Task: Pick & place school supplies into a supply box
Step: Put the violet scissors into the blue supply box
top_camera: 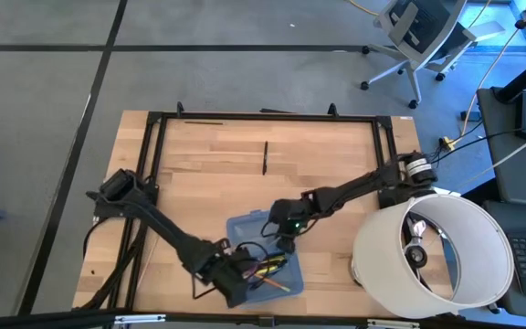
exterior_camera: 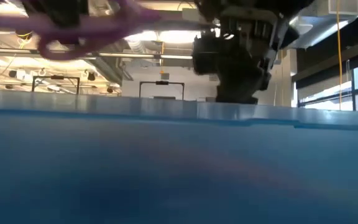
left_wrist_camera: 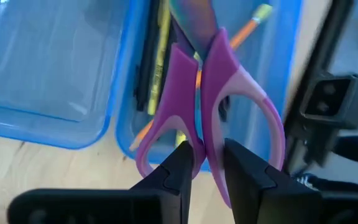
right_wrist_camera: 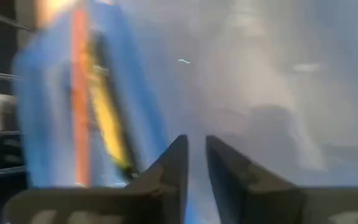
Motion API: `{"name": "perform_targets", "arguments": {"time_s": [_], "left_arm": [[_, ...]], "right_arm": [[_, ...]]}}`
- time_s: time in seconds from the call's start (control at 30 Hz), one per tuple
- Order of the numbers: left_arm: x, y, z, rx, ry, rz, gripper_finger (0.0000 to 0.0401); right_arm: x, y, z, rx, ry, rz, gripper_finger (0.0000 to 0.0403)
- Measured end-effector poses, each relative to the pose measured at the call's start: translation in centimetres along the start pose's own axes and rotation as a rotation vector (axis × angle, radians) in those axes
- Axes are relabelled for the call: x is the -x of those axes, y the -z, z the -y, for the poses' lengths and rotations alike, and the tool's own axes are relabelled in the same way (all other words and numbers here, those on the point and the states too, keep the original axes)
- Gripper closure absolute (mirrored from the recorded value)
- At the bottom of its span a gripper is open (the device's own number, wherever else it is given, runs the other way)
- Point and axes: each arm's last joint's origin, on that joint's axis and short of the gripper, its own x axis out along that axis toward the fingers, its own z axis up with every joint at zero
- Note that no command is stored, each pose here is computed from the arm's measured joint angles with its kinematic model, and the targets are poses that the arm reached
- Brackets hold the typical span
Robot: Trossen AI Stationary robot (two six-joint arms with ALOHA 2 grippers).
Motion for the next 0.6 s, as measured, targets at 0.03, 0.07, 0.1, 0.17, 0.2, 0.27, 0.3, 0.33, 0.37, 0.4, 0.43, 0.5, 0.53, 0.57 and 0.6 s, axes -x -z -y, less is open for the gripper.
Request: {"name": "perform_targets", "arguments": {"time_s": [0.03, 0.07, 0.1, 0.17, 0.2, 0.27, 0.3, 0.33, 0.37, 0.4, 0.43, 0.5, 0.53, 0.57, 0.6], "left_arm": [[-0.4, -0.2, -0.1, 0.004, -0.006, -0.006, 0.0338], [-0.7, -0.3, -0.2, 0.006, -0.006, -0.009, 0.0338], [-1.0, -0.5, -0.2, 0.005, -0.004, -0.007, 0.0338], [-1.6, -0.8, 0.0, 0.002, 0.02, -0.006, 0.0338], [-1.9, -1.1, 0.1, -0.002, 0.037, 0.007, 0.0339], [-2.6, -1.4, 0.4, -0.02, 0.066, 0.023, 0.0339], [-3.1, -1.7, 0.6, -0.032, 0.091, 0.041, 0.0339], [-3.7, -1.9, 0.8, -0.041, 0.105, 0.047, 0.0339], [-4.3, -2.0, 0.7, -0.046, 0.111, 0.037, 0.0339], [-4.9, -2.1, 0.7, -0.047, 0.111, 0.025, 0.0339], [-5.5, -2.1, 0.6, -0.042, 0.109, 0.015, 0.0339], [-6.5, -2.0, 0.2, -0.021, 0.081, -0.021, 0.034], [-7.0, -2.0, 0.0, -0.008, 0.07, -0.039, 0.034], [-7.3, -2.0, -0.2, 0.006, 0.066, -0.056, 0.034], [-7.5, -2.0, -0.3, 0.017, 0.061, -0.08, 0.034]], "right_arm": [[0.7, 0.0, 0.1, 0.018, 0.045, 0.003, 0.0342], [1.5, -0.1, -0.1, 0.049, 0.07, 0.027, 0.0342], [2.3, -0.3, -0.3, 0.078, 0.094, 0.051, 0.0342], [3.9, -0.5, -0.9, 0.115, 0.134, 0.097, 0.0342], [4.7, -0.6, -1.1, 0.131, 0.153, 0.124, 0.0342], [6.0, -0.7, -1.1, 0.148, 0.211, 0.154, 0.0342], [6.6, -0.7, -1.0, 0.153, 0.241, 0.165, 0.0342], [7.0, -0.7, -0.9, 0.162, 0.269, 0.165, 0.0342], [7.4, -0.7, -0.8, 0.163, 0.289, 0.161, 0.0342], [7.8, -0.6, -0.6, 0.162, 0.308, 0.156, 0.0342], [8.0, -0.5, -0.5, 0.158, 0.319, 0.144, 0.0342], [8.0, -0.3, -0.2, 0.152, 0.336, 0.121, 0.0342], [8.1, -0.2, 0.0, 0.148, 0.349, 0.1, 0.0342], [8.0, -0.1, 0.1, 0.154, 0.356, 0.086, 0.0342], [7.9, 0.0, 0.1, 0.163, 0.358, 0.081, 0.0342]]}}
